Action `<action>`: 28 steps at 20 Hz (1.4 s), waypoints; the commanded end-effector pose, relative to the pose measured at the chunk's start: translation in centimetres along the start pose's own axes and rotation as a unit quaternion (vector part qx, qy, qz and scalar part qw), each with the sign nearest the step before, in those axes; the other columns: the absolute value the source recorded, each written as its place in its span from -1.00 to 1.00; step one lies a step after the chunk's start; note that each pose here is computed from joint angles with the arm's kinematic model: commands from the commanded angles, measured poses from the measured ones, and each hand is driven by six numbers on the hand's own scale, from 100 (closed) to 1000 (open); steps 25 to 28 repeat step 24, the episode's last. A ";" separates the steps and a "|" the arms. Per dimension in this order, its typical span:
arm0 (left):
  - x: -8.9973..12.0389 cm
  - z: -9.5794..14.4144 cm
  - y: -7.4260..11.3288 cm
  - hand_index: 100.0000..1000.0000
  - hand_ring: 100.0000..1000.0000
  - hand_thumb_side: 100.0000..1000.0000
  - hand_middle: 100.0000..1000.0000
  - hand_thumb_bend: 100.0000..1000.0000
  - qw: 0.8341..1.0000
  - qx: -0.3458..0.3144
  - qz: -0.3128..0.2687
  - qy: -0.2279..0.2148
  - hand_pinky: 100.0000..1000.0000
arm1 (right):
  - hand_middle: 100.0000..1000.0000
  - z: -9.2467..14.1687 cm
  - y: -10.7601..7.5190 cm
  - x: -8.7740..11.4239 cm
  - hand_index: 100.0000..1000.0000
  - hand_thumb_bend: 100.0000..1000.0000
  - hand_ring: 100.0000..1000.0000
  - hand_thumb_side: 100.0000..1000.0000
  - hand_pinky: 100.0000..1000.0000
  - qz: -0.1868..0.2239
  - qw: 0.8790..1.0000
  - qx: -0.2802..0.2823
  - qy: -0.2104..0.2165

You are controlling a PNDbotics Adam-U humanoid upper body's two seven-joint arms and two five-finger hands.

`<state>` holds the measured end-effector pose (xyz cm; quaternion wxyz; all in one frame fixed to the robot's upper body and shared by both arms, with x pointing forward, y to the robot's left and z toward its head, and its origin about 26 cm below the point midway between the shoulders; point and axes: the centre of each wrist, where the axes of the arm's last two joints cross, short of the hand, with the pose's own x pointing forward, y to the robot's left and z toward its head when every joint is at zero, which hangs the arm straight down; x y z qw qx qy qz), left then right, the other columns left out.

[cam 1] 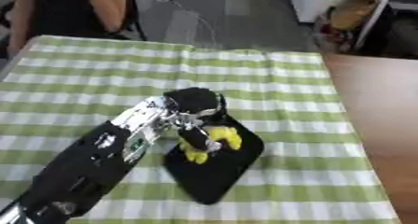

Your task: Pick up objects on the table and place them in the box.

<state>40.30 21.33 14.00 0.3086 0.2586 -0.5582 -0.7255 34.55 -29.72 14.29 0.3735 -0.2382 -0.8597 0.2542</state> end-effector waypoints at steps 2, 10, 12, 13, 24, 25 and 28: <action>-0.3 0.8 1.4 0.03 -0.21 -0.14 -0.07 -0.24 1.000 -0.002 -0.009 0.004 -0.26 | 0.52 -0.4 -1.1 0.2 0.81 0.22 0.35 1.00 0.10 0.015 1.000 -0.006 -0.010; -0.3 1.0 1.8 0.20 -0.11 0.05 0.05 0.22 1.000 -0.010 -0.005 0.007 -0.09 | 0.52 -0.4 -1.1 0.2 0.81 0.22 0.35 1.00 0.10 0.015 1.000 -0.006 -0.010; -0.4 1.0 2.0 0.25 -0.04 0.13 0.11 0.50 1.000 -0.013 -0.006 0.007 -0.01 | 0.52 -0.4 -1.1 0.2 0.81 0.22 0.35 1.00 0.10 0.016 1.000 -0.006 -0.010; -0.4 1.1 2.0 0.26 -0.02 0.14 0.12 0.56 1.000 -0.016 -0.006 0.008 0.01 | 0.52 -0.4 -1.1 0.2 0.81 0.22 0.35 1.00 0.10 0.016 1.000 -0.006 -0.010; -0.4 2.5 4.1 0.37 0.07 0.30 0.24 1.00 0.999 0.029 -0.004 0.018 0.17 | 0.52 -0.4 -1.1 0.2 0.81 0.22 0.35 1.00 0.10 0.017 1.000 -0.007 -0.009; -0.4 2.5 4.1 0.37 0.07 0.30 0.24 1.00 0.999 0.029 -0.004 0.018 0.17 | 0.52 -0.4 -1.1 0.2 0.81 0.22 0.35 1.00 0.10 0.017 1.000 -0.007 -0.009; -0.4 2.5 4.1 0.37 0.07 0.30 0.24 1.00 0.999 0.029 -0.004 0.018 0.17 | 0.52 -0.4 -1.1 0.2 0.81 0.22 0.35 1.00 0.10 0.017 1.000 -0.007 -0.009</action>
